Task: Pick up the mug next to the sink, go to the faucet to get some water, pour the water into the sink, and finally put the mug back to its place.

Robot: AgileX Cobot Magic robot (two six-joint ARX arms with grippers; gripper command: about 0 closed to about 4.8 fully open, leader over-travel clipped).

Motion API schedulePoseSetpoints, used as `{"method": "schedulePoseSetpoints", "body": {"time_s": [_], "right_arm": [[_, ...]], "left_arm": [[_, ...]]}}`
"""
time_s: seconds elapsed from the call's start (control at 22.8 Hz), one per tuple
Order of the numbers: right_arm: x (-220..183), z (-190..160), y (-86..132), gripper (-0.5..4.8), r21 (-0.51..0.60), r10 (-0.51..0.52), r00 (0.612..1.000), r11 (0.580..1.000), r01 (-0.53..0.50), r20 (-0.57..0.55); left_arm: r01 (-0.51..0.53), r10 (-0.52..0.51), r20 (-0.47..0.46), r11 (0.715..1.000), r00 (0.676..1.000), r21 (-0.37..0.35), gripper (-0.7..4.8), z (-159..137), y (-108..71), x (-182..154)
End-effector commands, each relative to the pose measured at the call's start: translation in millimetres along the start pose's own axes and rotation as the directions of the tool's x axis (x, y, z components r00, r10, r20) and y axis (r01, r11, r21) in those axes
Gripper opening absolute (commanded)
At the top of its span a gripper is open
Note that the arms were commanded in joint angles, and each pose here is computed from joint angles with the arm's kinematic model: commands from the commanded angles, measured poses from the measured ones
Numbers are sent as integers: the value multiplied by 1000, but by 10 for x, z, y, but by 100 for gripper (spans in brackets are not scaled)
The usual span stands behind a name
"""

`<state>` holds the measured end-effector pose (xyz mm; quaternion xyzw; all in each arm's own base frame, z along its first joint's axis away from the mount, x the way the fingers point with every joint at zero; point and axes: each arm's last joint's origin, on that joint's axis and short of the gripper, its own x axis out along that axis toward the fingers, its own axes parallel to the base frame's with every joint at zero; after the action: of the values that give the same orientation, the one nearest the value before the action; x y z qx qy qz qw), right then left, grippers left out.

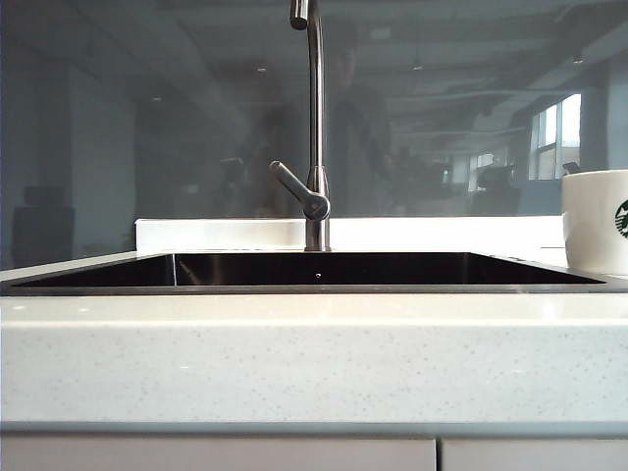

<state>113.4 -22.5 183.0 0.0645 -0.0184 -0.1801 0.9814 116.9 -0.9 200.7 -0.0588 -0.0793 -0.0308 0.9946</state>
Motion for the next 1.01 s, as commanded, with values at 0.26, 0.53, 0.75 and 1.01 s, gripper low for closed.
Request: {"method": "schedulePoseSetpoints", "body": {"time_s": [0.26,0.53,0.75,1.01], "right_arm": [[435,-81,-190,190,-64,87,995,994,-89,-39],[954,-78,-172,275,-35,184,968,981,-192,-168],[1195,-100,-145,275,-101,257,945,954,-281,-203],[1298,-158,-124,275,-108,266,939,950,-294,-219]], "left_arm": [[161,-164,-20,980,986,-120,-6,-131,-4,486],[320,-335,-91,936,938,-148,-6,-232,-20,886],[327,-338,-68,935,939,-134,-6,-139,-18,1114],[338,-349,-70,931,934,-135,-6,-124,-15,1254]]}}
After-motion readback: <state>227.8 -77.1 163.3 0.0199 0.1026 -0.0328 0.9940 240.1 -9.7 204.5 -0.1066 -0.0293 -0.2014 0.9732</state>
